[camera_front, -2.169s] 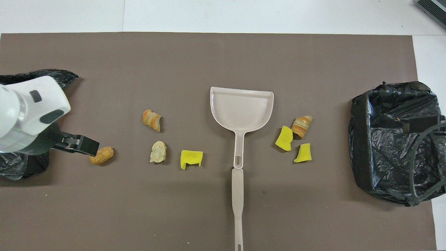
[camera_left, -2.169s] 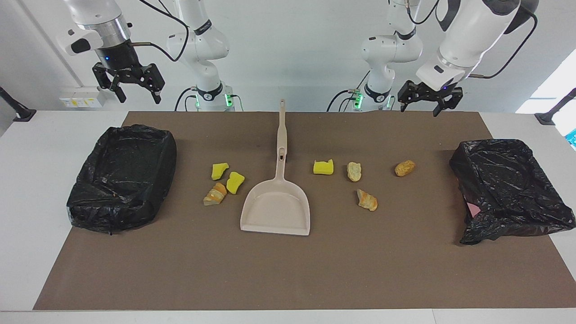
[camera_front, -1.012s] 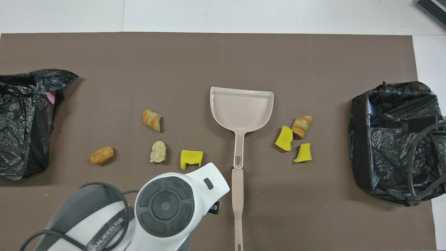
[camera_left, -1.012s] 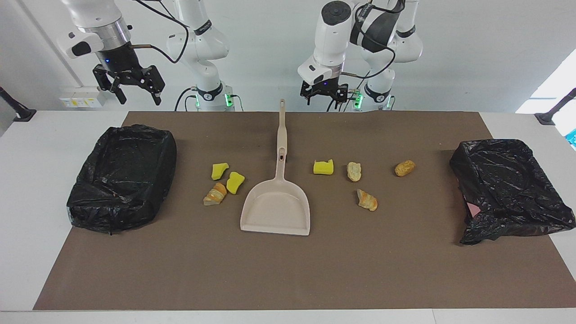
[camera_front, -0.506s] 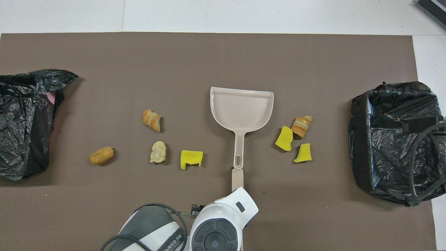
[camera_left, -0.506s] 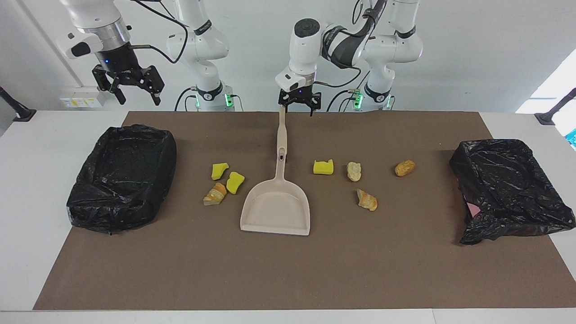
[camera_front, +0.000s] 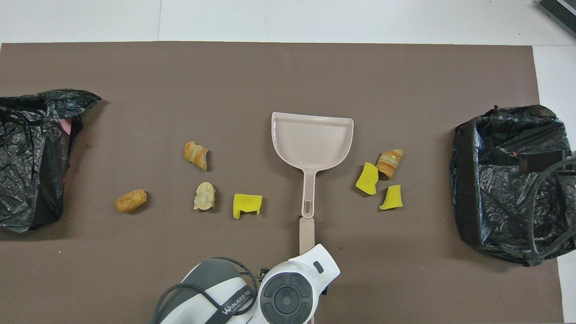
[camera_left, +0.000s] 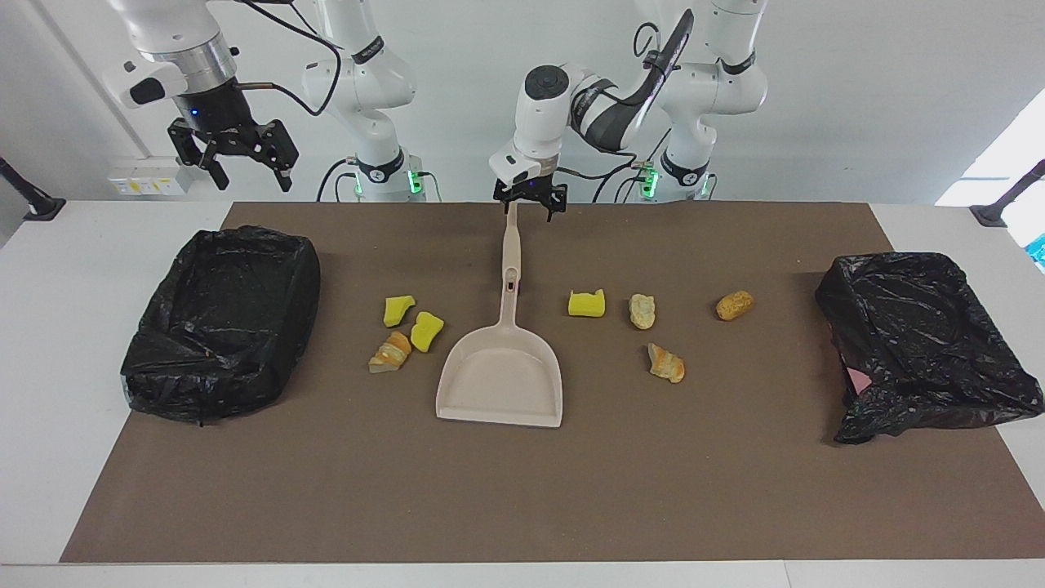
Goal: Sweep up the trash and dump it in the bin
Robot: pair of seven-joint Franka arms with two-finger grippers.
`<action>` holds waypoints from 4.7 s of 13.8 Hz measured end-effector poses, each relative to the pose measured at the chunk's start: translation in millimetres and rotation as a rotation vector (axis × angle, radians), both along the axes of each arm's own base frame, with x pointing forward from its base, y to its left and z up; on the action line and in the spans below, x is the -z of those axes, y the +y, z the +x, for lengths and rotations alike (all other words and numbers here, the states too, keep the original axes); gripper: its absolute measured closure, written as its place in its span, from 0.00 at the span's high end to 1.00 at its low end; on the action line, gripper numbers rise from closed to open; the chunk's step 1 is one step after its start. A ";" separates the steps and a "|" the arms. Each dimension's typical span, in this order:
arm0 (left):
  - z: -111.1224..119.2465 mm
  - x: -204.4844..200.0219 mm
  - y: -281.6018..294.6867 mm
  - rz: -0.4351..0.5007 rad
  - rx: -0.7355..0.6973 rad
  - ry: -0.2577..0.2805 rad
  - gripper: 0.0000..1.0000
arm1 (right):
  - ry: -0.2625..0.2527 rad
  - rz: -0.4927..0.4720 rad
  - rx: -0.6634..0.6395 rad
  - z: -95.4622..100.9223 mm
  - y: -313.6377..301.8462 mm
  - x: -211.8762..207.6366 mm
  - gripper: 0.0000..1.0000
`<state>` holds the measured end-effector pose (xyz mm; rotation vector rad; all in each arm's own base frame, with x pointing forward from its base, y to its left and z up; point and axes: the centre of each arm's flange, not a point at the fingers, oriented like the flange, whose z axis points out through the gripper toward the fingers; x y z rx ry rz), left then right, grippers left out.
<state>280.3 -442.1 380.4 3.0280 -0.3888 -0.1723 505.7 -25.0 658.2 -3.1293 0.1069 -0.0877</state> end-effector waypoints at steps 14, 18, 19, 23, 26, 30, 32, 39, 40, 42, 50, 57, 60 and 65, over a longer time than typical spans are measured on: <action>-45.3 45.2 -27.9 0.088 0.024 0.016 1.00 | 0.001 -0.002 -0.025 -0.2 -4.0 0.5 1.00; -40.9 55.3 -33.1 0.088 0.040 0.007 1.00 | 0.001 -0.002 -0.024 -0.3 -4.3 0.5 1.00; -40.0 53.5 -34.5 0.084 0.042 0.004 1.00 | 0.001 -0.002 -0.024 -0.3 -4.4 0.5 1.00; -38.9 51.2 -36.9 0.078 0.043 0.002 0.73 | 0.002 -0.002 -0.023 -0.4 -5.5 0.6 1.00; -38.9 51.8 -36.7 0.080 0.038 0.004 0.35 | 0.002 -0.002 -0.022 -0.4 -6.1 0.6 1.00; -34.9 45.9 -33.7 0.130 0.029 0.026 0.26 | 0.002 -0.002 -0.022 -0.4 -6.4 0.6 1.00; -26.2 31.8 -27.2 0.194 0.012 0.041 0.26 | 0.002 -0.002 -0.021 -0.4 -6.5 0.6 1.00; 14.7 -15.6 42.0 0.405 -0.142 0.040 0.26 | 0.012 -0.001 -0.056 3.3 47.8 6.4 1.00; 25.2 -20.3 57.9 0.433 -0.179 0.053 0.26 | 0.020 0.001 -0.043 8.6 76.1 16.1 1.00; 47.8 -30.4 89.4 0.462 -0.259 0.072 0.26 | 0.023 0.004 -0.006 21.8 141.8 43.3 1.00; 152.0 -53.1 278.1 0.323 -0.240 0.207 0.26 | 0.086 0.050 0.042 35.5 293.5 226.6 1.00; 178.2 -36.1 438.9 0.118 -0.132 0.220 0.26 | 0.119 0.036 0.020 4.5 334.5 293.3 1.00; 162.5 -16.5 485.6 0.054 -0.135 0.148 0.26 | 0.109 0.041 0.020 -0.3 354.6 316.0 1.00; 130.4 35.1 481.5 0.035 -0.126 0.101 0.26 | 0.114 0.038 0.027 1.4 352.0 318.6 0.98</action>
